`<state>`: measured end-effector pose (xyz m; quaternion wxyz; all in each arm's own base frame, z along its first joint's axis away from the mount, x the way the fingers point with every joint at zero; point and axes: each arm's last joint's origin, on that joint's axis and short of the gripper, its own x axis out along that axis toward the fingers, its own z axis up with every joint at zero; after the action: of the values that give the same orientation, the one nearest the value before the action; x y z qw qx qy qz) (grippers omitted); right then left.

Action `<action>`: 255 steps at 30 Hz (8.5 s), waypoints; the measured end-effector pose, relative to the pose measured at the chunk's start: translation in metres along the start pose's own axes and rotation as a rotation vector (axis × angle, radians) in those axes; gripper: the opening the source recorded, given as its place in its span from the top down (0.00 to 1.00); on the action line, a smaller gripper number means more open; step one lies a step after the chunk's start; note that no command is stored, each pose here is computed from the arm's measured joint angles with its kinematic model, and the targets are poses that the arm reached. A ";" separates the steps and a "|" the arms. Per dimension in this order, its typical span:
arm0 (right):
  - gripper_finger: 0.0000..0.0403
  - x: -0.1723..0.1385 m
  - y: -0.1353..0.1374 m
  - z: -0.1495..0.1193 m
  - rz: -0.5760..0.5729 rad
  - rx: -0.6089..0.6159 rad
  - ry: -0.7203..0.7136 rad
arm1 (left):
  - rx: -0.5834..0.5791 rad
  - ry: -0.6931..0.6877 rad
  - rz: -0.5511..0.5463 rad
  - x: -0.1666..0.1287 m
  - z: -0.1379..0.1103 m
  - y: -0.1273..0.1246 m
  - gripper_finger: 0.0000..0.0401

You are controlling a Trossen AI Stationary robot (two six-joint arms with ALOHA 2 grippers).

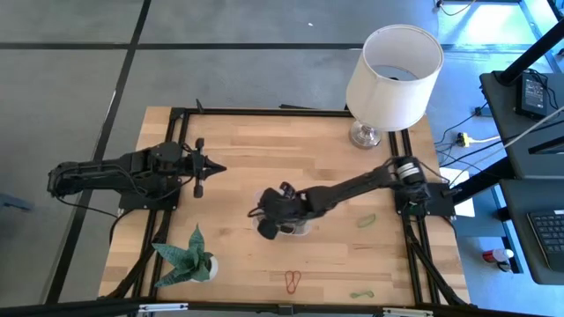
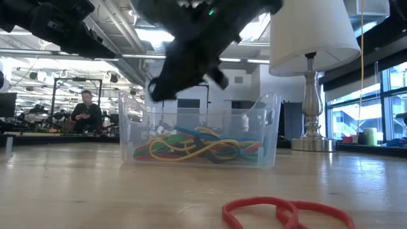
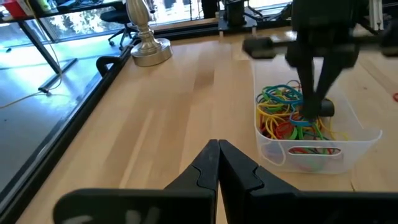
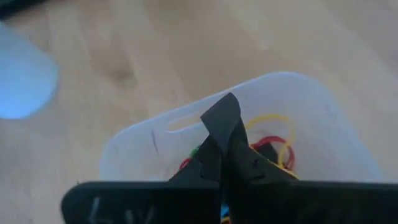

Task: Pick and place rubber bands into bin
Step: Put the black rubber band into the transparent bin, then put the red rubber band into the transparent bin, then put the green rubber band into the transparent bin

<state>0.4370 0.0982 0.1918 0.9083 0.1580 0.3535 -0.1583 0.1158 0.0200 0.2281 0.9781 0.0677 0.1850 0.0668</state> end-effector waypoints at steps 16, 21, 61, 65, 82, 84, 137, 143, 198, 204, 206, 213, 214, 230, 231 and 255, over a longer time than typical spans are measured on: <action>0.91 0.035 -0.015 -0.011 -0.053 0.017 0.121 | -0.001 -0.003 -0.018 0.000 0.000 -0.001 1.00; 0.82 0.032 -0.016 -0.010 -0.055 0.019 0.130 | -0.001 -0.003 -0.018 0.000 0.000 0.000 1.00; 0.94 -0.182 -0.053 -0.085 0.044 0.179 0.134 | 0.072 0.150 -0.158 0.051 0.072 -0.054 1.00; 0.95 -0.195 -0.066 -0.108 0.088 0.206 0.136 | 0.193 0.214 -0.237 0.080 0.092 -0.093 1.00; 0.97 -0.216 -0.071 -0.144 0.164 0.030 0.190 | 0.501 0.526 -0.437 0.206 0.122 -0.232 0.82; 0.98 -0.217 -0.070 -0.146 0.175 0.018 0.194 | 0.499 0.530 -0.448 0.218 0.122 -0.241 0.77; 0.97 -0.247 -0.052 -0.177 0.235 0.156 0.139 | 0.624 0.531 -0.779 0.287 0.058 -0.281 1.00; 0.97 -0.247 -0.051 -0.176 0.243 0.161 0.135 | 0.632 0.482 -0.709 0.283 0.084 -0.270 1.00; 0.97 -0.232 -0.077 -0.169 -0.013 0.319 0.155 | 0.339 0.615 -0.391 0.215 0.156 -0.097 1.00; 0.88 -0.223 -0.088 -0.163 -0.094 0.358 0.270 | 0.238 0.465 -0.331 0.192 0.145 -0.088 1.00; 0.83 -0.220 -0.093 -0.162 -0.144 0.376 0.309 | 0.203 0.444 -0.291 0.179 0.135 -0.084 1.00; 0.69 -0.216 -0.116 -0.166 -0.430 0.526 0.495 | 0.085 0.306 -0.247 0.125 0.109 -0.069 1.00; 0.68 -0.215 -0.118 -0.167 -0.469 0.547 0.511 | 0.073 0.276 -0.237 0.117 0.105 -0.066 1.00; 0.72 -0.174 -0.110 -0.178 -0.665 0.702 0.620 | -0.014 0.063 -0.126 0.042 0.050 -0.033 1.00; 0.73 -0.171 -0.109 -0.181 -0.684 0.705 0.625 | -0.008 0.057 -0.129 0.040 0.049 -0.032 1.00; 0.99 -0.148 -0.098 -0.179 -0.664 0.747 0.545 | 0.069 0.046 -0.146 0.032 0.047 -0.029 1.00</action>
<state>0.1883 0.1079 0.1518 0.5681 0.3840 0.5259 -0.5032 0.1660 -0.0090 0.2553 0.9729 0.0862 0.2143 -0.0098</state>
